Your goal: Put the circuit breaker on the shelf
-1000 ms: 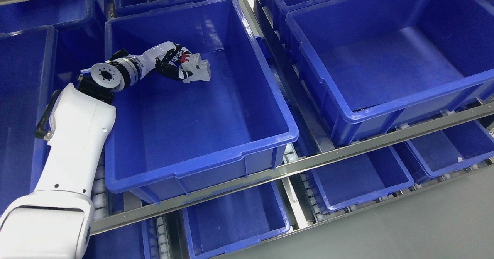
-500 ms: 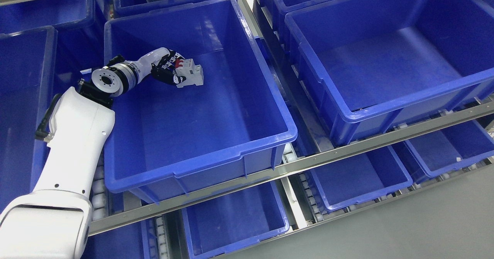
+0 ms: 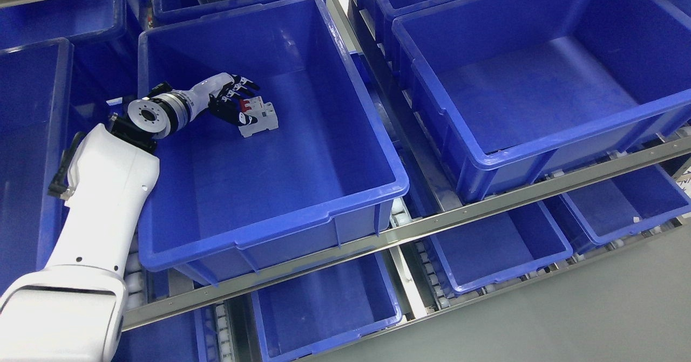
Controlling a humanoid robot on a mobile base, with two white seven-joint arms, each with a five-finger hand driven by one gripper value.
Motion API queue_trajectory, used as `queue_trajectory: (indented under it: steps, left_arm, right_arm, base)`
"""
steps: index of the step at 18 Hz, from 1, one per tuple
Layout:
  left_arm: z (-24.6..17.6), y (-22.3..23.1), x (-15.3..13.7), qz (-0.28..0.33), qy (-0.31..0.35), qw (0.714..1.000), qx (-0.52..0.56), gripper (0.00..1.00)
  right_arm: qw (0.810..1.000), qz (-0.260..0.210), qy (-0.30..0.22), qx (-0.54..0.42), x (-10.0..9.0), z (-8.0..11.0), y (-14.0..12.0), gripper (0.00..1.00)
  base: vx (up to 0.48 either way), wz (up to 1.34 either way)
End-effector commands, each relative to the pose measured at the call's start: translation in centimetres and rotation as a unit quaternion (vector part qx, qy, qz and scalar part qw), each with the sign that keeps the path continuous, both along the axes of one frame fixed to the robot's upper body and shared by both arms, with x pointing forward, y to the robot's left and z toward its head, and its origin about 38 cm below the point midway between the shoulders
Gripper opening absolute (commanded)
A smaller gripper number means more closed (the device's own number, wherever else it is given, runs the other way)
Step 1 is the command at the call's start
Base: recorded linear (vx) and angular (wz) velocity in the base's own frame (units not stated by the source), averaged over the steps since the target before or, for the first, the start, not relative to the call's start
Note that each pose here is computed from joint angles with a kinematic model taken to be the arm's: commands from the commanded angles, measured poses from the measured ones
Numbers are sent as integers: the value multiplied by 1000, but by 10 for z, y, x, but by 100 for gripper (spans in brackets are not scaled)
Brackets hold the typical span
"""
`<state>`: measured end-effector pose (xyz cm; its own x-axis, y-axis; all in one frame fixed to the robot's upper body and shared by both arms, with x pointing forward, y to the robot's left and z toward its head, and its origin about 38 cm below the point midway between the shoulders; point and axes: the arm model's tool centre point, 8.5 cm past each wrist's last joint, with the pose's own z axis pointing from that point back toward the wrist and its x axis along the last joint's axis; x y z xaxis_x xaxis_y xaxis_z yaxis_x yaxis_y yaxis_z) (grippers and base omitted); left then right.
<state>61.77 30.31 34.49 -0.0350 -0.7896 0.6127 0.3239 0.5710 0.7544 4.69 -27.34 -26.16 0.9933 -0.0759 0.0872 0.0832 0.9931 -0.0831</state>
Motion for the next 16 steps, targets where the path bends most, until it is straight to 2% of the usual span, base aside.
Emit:
queue_trajectory:
  steps: [1, 4, 6, 8, 9, 11, 16]
  left_arm:
    - [38, -13, 4, -6, -41, 996, -81, 80]
    - [74, -24, 6, 4, -103, 971, -215, 81]
    - [85, -20, 6, 47, -149, 946, -284, 88]
    - [92, -15, 5, 104, -200, 911, -347, 96]
    - [97, -13, 4, 126, -221, 882, -397, 97]
    - [109, -8, -2, 146, -256, 848, -441, 99]
    - [127, 1, -28, 139, -318, 836, -425, 99]
  right_arm:
    - [1000, 1, -6, -10, -8, 1, -12, 100]
    - [1000, 0, -7, -10, -8, 1, -12, 100]
    - [1000, 1, -6, -10, -8, 1, -12, 100]
    - [1000, 0, -7, -10, -8, 1, -12, 100]
    - [1000, 1, -7, -10, -7, 1, -12, 100]
    - [1000, 0, -7, -10, -8, 1, -12, 100]
    - [1000, 0, -7, -10, -8, 1, -12, 100]
  base:
    - [0, 0]
    - [0, 0]
    - [-9, 25]
    - [-35, 0]
    - [-80, 2]
    - [-115, 40]
    - [-158, 35]
